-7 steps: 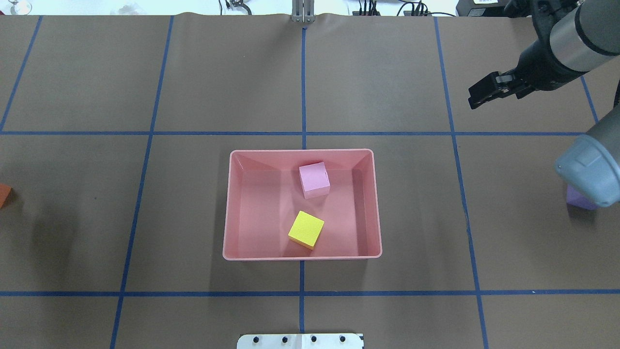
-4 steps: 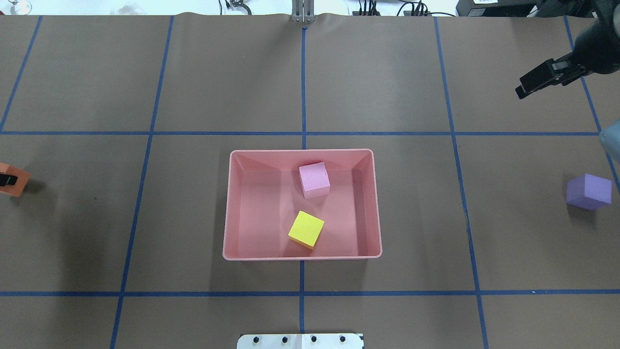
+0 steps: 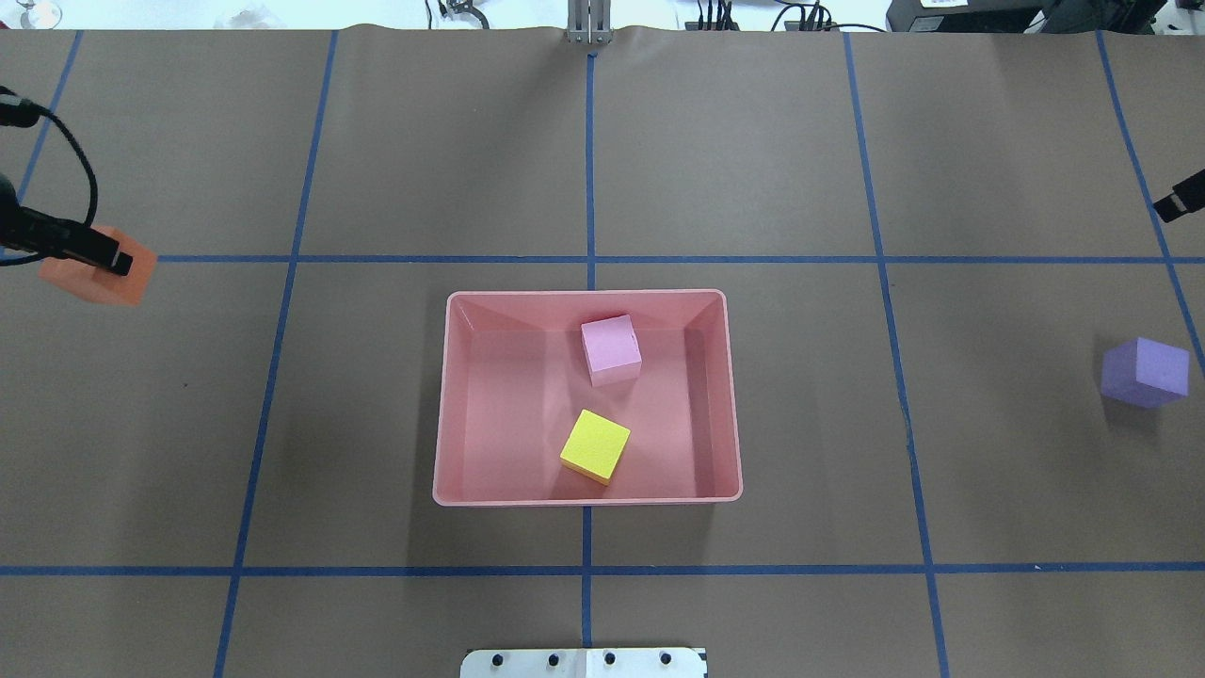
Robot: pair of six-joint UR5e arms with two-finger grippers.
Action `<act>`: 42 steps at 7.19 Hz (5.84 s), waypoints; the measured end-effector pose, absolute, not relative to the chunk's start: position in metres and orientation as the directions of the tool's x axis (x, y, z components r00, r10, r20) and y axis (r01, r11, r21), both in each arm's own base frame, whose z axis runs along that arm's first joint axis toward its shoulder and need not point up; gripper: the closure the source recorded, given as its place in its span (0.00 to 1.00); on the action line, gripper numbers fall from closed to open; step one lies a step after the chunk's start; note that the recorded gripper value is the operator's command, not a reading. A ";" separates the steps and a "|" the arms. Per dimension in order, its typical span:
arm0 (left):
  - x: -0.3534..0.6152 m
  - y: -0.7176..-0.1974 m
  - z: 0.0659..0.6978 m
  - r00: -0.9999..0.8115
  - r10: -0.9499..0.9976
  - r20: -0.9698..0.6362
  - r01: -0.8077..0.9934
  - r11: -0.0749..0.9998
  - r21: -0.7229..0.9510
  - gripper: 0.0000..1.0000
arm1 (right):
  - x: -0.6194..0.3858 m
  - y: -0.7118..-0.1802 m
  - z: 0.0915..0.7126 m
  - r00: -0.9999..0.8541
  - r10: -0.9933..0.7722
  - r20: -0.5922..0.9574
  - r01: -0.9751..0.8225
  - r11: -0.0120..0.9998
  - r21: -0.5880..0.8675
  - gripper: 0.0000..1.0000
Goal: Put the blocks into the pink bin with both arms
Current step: 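Grasp the orange cube with the left gripper and lift it, then drop the orange cube into the bin while the right gripper grasps the purple cube, then withdraw the left gripper while the right gripper carries the purple cube into the bin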
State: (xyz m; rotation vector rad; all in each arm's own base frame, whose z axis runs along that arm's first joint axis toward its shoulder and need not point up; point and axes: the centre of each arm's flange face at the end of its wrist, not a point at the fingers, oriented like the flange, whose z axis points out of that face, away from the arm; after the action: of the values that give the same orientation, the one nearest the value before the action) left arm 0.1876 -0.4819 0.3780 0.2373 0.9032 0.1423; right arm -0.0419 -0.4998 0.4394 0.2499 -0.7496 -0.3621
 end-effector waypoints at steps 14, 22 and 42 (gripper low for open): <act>0.478 -0.400 0.108 0.624 0.085 -0.777 0.073 0.983 0.167 0.00 | -0.081 -0.389 0.620 0.634 0.124 0.763 -0.313 0.944 0.107 0.02; 0.479 -0.399 0.107 0.623 0.086 -0.778 0.072 0.983 0.167 0.00 | -0.148 -0.364 0.666 0.701 0.172 0.692 -0.378 0.912 0.156 0.01; -0.052 -0.464 0.524 0.743 0.339 -0.577 -0.152 0.925 0.347 0.00 | -0.378 -0.411 0.192 0.586 0.145 0.797 -0.322 0.945 0.065 0.91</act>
State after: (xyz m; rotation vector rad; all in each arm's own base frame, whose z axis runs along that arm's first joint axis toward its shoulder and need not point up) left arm -0.0518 -0.4643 0.5238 0.2878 0.6827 0.2730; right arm -0.3776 -0.4106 0.1918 0.2115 -0.9060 0.2740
